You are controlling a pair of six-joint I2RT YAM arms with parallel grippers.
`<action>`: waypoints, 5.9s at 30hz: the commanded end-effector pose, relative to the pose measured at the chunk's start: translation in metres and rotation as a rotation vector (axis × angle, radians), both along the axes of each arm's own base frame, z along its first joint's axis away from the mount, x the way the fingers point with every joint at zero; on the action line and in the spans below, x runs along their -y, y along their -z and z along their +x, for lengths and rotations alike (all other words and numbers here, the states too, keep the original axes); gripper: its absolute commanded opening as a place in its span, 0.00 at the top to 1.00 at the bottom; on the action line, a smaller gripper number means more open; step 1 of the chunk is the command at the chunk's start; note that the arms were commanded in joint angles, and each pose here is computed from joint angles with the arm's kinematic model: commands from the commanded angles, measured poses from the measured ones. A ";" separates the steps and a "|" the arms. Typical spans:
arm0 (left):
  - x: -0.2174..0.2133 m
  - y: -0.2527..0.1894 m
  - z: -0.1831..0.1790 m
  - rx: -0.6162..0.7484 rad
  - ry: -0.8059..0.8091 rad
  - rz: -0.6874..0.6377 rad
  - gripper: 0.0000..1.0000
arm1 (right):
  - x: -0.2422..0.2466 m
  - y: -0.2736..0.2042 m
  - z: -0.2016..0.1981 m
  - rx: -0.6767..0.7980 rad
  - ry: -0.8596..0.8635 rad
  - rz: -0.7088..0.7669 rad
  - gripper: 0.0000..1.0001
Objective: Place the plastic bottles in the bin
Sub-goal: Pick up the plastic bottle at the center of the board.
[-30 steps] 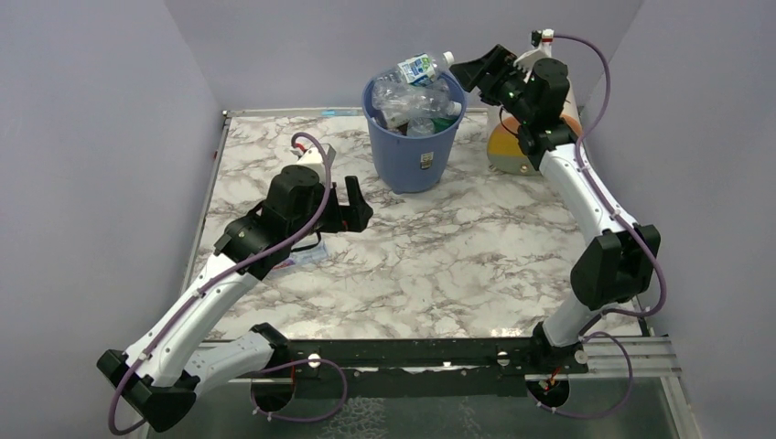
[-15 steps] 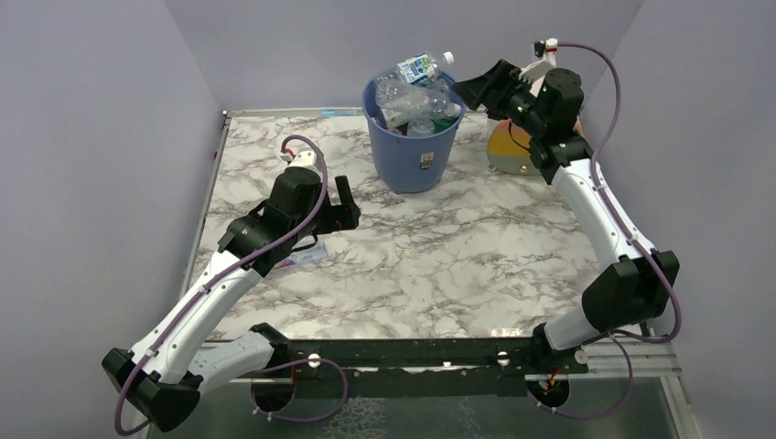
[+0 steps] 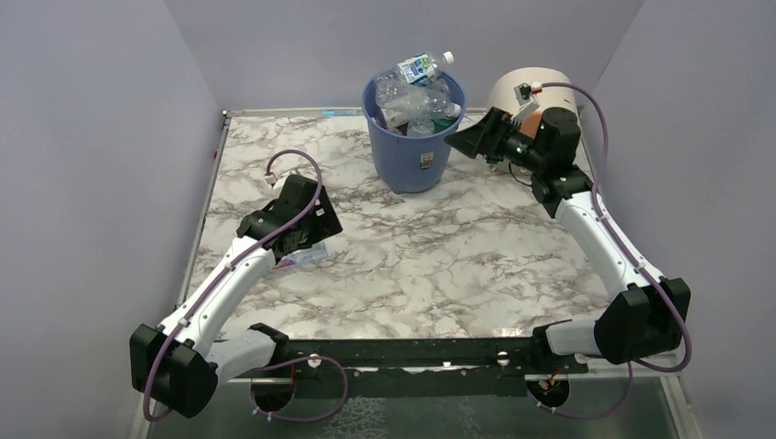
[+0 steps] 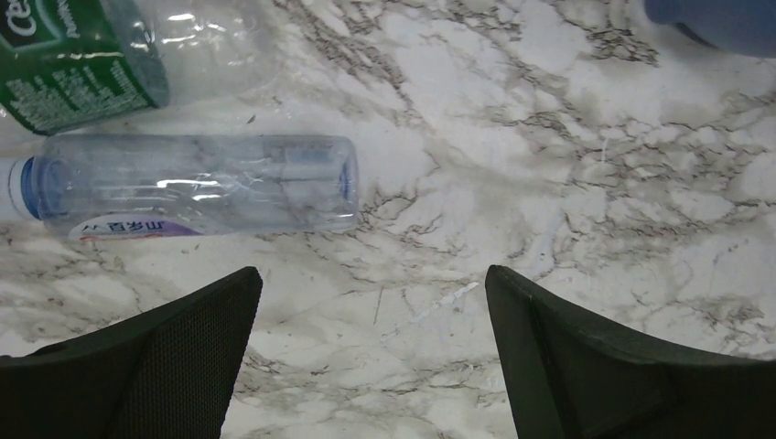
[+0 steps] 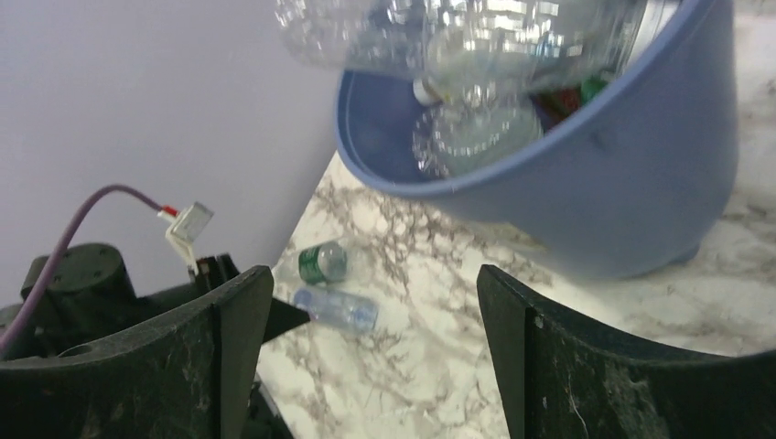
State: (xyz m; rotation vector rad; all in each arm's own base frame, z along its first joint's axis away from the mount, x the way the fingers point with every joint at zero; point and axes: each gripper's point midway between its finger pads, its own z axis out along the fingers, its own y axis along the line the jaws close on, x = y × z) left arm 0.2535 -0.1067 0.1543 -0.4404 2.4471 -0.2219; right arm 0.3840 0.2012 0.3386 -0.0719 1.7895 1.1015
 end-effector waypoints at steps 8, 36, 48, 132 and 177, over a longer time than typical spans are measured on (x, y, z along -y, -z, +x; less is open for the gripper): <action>-0.040 0.037 -0.024 -0.111 -0.430 -0.099 0.01 | -0.027 0.065 -0.043 -0.101 -0.207 -0.037 0.15; -0.093 0.061 -0.026 -0.043 -0.967 -0.152 0.01 | -0.056 0.124 -0.059 -0.222 -0.341 -0.019 0.15; -0.089 0.091 -0.026 -0.113 -0.963 -0.131 0.09 | -0.057 0.129 -0.062 -0.236 -0.346 -0.017 0.15; 0.148 -0.015 0.059 -0.340 -0.451 -0.959 0.47 | -0.096 0.110 -0.116 0.098 -0.185 -0.044 0.09; 0.172 -0.002 0.052 -0.410 -0.463 -1.031 0.48 | -0.113 0.133 -0.090 0.062 0.028 -0.249 0.16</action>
